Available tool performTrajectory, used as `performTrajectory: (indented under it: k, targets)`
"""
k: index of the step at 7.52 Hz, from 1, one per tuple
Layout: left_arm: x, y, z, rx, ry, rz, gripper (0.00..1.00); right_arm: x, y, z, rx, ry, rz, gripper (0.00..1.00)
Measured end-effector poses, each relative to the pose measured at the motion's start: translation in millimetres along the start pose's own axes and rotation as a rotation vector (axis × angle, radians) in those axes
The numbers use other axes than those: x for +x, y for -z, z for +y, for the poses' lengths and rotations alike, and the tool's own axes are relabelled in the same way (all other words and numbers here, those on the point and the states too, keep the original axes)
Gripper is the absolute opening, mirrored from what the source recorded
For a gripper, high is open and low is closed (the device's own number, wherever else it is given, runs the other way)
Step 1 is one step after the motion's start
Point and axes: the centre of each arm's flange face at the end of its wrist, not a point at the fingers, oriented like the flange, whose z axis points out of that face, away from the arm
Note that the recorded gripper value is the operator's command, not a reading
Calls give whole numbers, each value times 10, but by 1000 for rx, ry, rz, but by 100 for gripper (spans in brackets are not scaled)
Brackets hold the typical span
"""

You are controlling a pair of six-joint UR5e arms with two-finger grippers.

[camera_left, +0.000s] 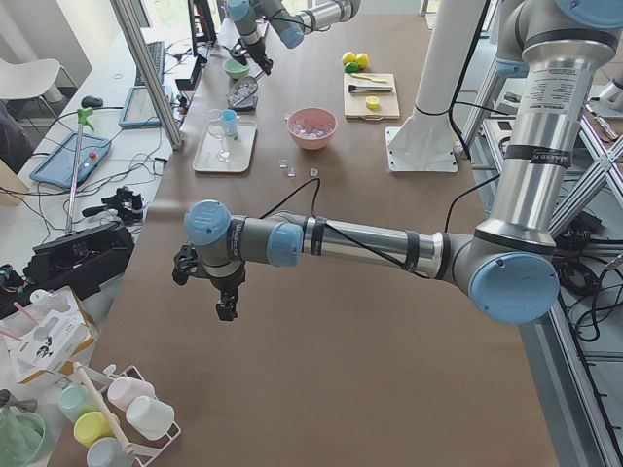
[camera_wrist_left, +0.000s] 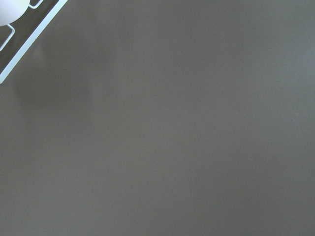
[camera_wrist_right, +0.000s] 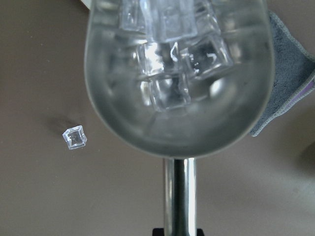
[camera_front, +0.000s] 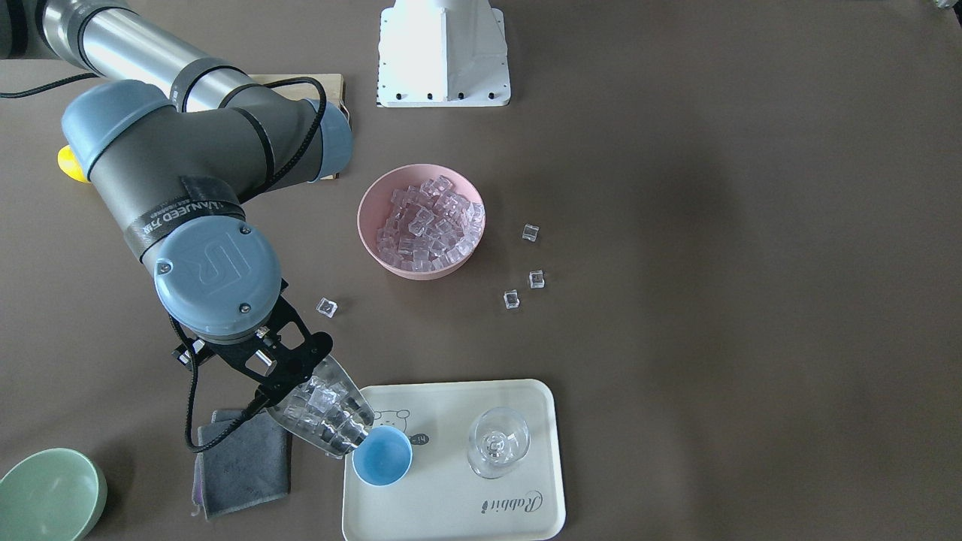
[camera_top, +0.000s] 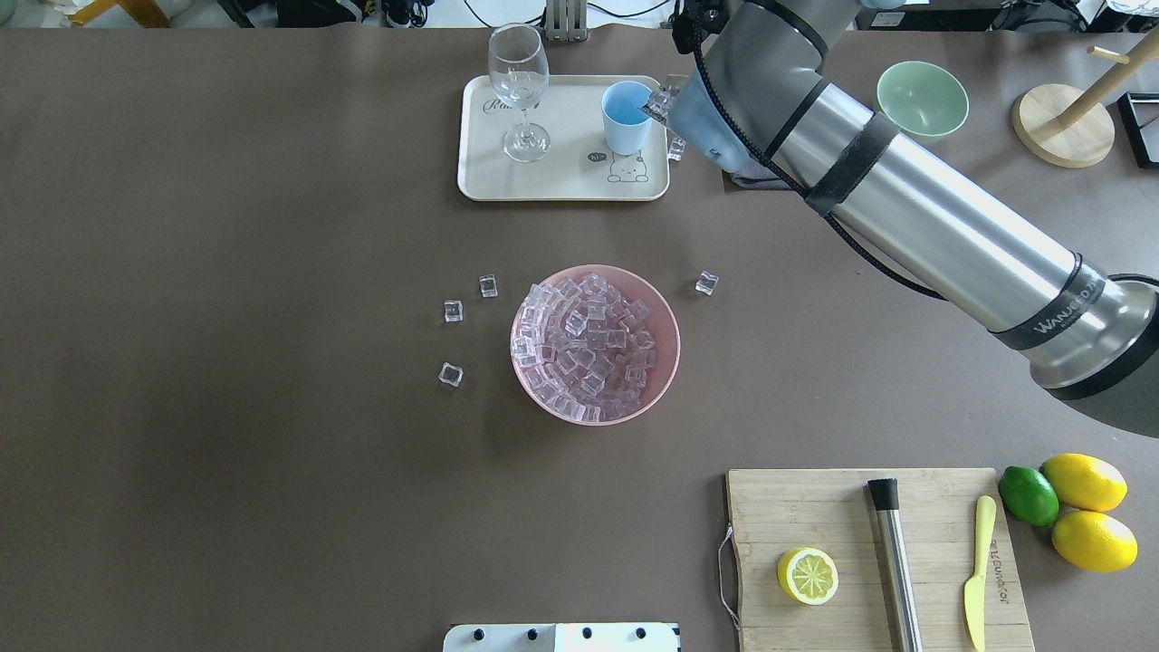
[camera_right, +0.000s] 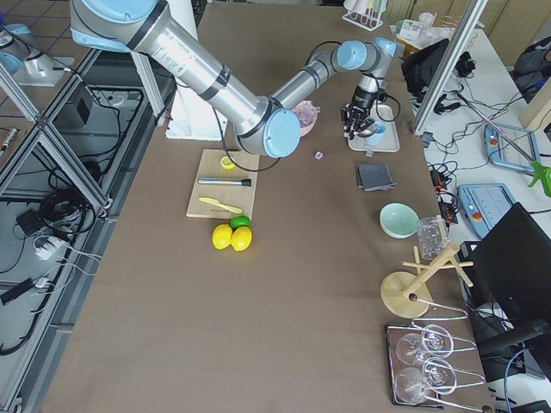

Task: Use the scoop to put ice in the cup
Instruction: 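Carry the ice-filled scoop over the light-blue cup with the right gripper, then tilt the scoop to pour ice into the light-blue cup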

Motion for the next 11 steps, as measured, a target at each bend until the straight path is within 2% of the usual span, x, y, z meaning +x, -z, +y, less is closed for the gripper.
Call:
performTrajectory:
  k: [2, 6, 11]
  targets:
    - [-107, -98, 123, -17, 16, 0, 99, 15, 66, -113, -41, 17, 10, 0]
    - [-84, -67, 88, -7, 7, -2, 99, 35, 123, -180, -108, 44, 23, 0]
    - [28, 23, 20, 33, -38, 1, 99, 44, 242, -319, -151, 38, 42, 0]
